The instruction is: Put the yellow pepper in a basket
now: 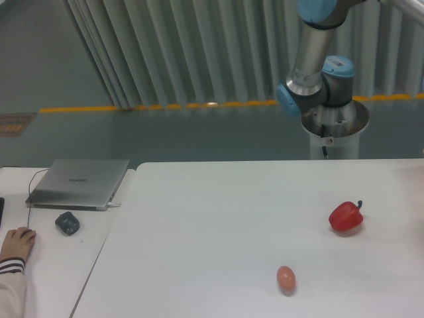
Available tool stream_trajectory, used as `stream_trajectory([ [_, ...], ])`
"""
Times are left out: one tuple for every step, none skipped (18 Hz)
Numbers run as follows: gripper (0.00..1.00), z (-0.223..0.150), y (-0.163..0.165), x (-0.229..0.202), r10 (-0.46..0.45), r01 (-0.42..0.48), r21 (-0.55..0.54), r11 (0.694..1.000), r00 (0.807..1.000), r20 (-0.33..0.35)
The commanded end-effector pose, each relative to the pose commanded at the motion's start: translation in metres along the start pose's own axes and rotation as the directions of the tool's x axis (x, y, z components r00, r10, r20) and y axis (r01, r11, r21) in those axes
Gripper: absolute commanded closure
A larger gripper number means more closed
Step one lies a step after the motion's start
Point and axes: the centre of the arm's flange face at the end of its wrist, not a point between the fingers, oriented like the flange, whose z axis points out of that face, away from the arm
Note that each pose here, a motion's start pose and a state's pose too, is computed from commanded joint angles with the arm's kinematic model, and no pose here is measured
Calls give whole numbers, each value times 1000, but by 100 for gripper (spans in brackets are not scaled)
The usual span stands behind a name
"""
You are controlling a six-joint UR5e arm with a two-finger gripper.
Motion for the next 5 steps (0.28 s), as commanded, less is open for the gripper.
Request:
stream_trajectory([
  [0, 0, 0, 0, 0, 0, -1, 1000, 1000, 1],
  [0, 1, 0, 0, 0, 0, -1, 1000, 1000, -1],
  [0, 0, 0, 0, 0, 0, -1, 1000, 1000, 1],
  [0, 0, 0, 0, 0, 0, -1, 1000, 1000, 1],
  [0, 0, 0, 0, 0, 0, -1, 1000, 1000, 1],
])
